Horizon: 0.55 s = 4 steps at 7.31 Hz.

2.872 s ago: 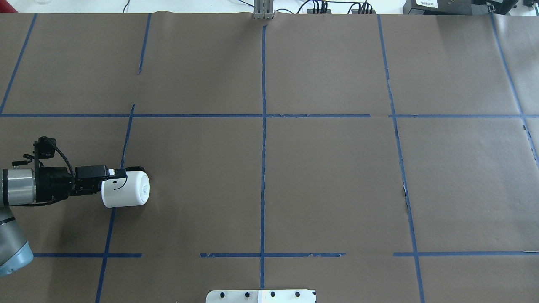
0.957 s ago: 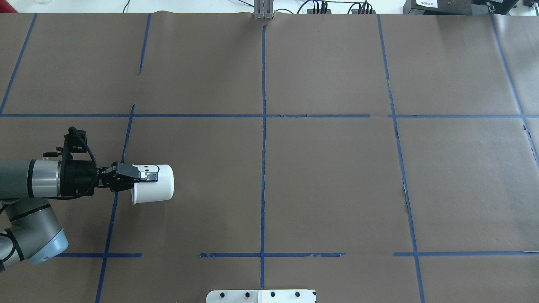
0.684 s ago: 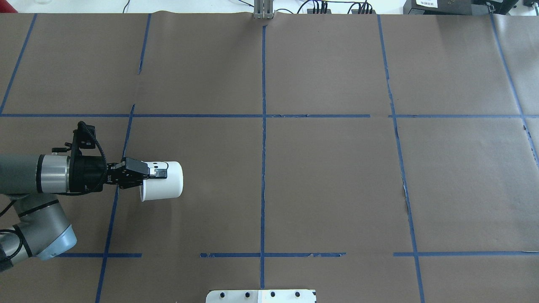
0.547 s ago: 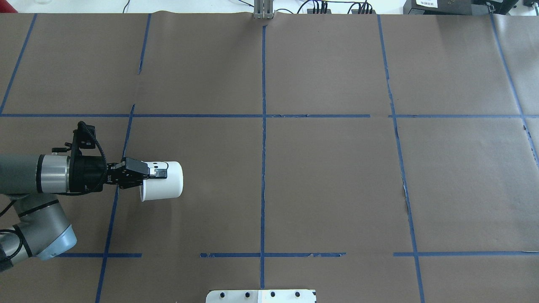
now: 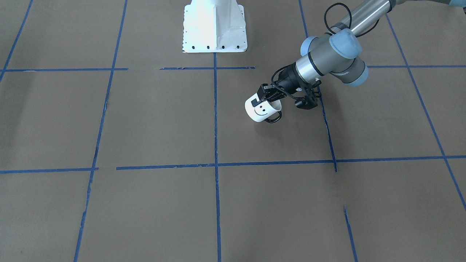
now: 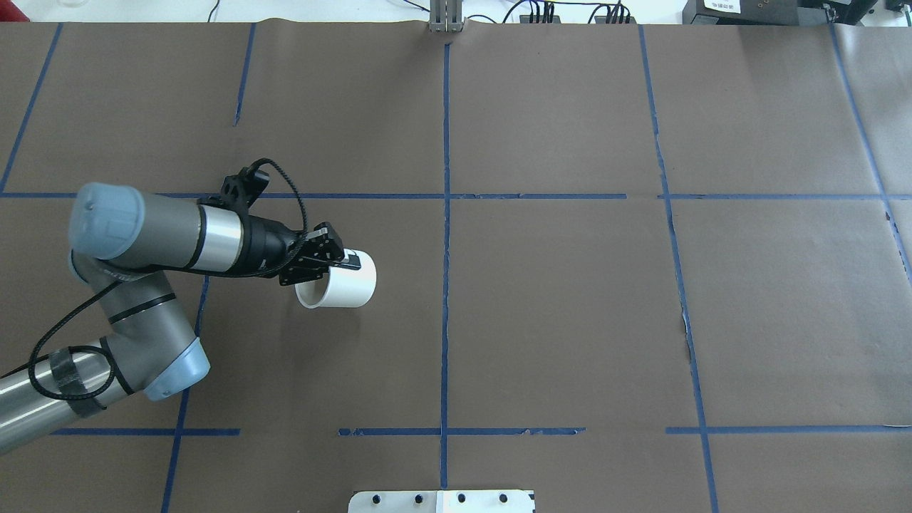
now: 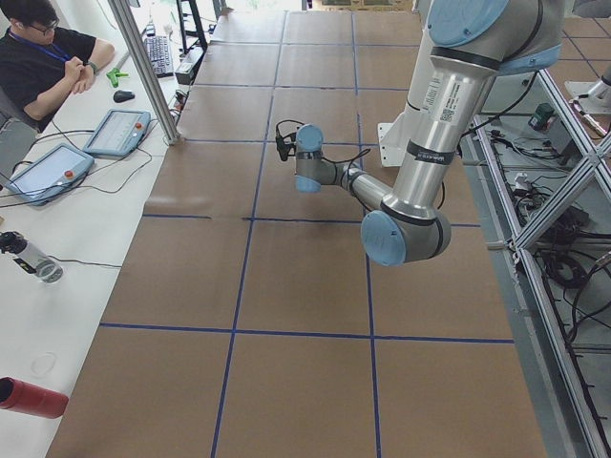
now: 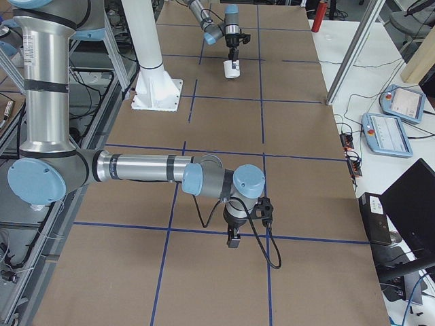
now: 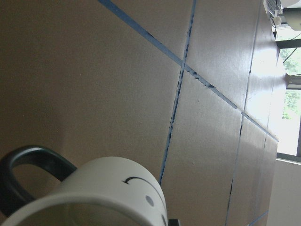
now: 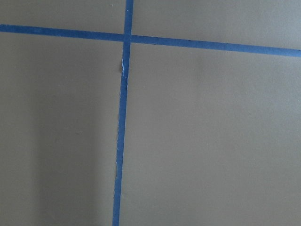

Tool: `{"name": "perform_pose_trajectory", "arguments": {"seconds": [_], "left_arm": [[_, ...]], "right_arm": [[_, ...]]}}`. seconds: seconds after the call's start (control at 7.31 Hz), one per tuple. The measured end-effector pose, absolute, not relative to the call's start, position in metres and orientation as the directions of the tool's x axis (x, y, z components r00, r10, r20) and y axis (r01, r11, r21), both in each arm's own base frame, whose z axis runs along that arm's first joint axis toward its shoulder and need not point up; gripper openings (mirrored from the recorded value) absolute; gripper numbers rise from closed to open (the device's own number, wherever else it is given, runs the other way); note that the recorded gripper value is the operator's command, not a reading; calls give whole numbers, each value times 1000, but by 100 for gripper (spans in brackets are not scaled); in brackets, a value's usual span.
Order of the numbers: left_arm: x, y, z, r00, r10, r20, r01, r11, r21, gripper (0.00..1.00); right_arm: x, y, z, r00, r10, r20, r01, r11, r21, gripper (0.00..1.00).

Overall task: Flip mug
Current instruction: 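Lift the mug with the left gripper and carry it toward the table center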

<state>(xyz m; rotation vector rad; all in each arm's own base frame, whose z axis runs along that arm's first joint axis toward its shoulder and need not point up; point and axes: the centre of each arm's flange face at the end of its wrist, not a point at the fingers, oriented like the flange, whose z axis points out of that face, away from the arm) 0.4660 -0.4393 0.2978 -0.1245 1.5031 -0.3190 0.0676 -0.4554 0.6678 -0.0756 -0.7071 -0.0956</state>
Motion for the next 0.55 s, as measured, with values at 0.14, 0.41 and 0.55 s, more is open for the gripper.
{"name": "perform_pose_trajectory", "arguments": {"seconds": [0.14, 0.41, 0.55], "left_arm": [[482, -451, 271, 103, -275, -956, 141, 955, -259, 0], [511, -471, 215, 251, -260, -932, 157, 962, -225, 0], [525, -478, 187, 329, -252, -910, 154, 965, -211, 0]], "right_arm": [[68, -455, 668, 756, -62, 651, 113, 993, -37, 100], [68, -455, 668, 756, -62, 651, 113, 993, -37, 100], [68, -455, 668, 756, -62, 651, 113, 993, -37, 100]]}}
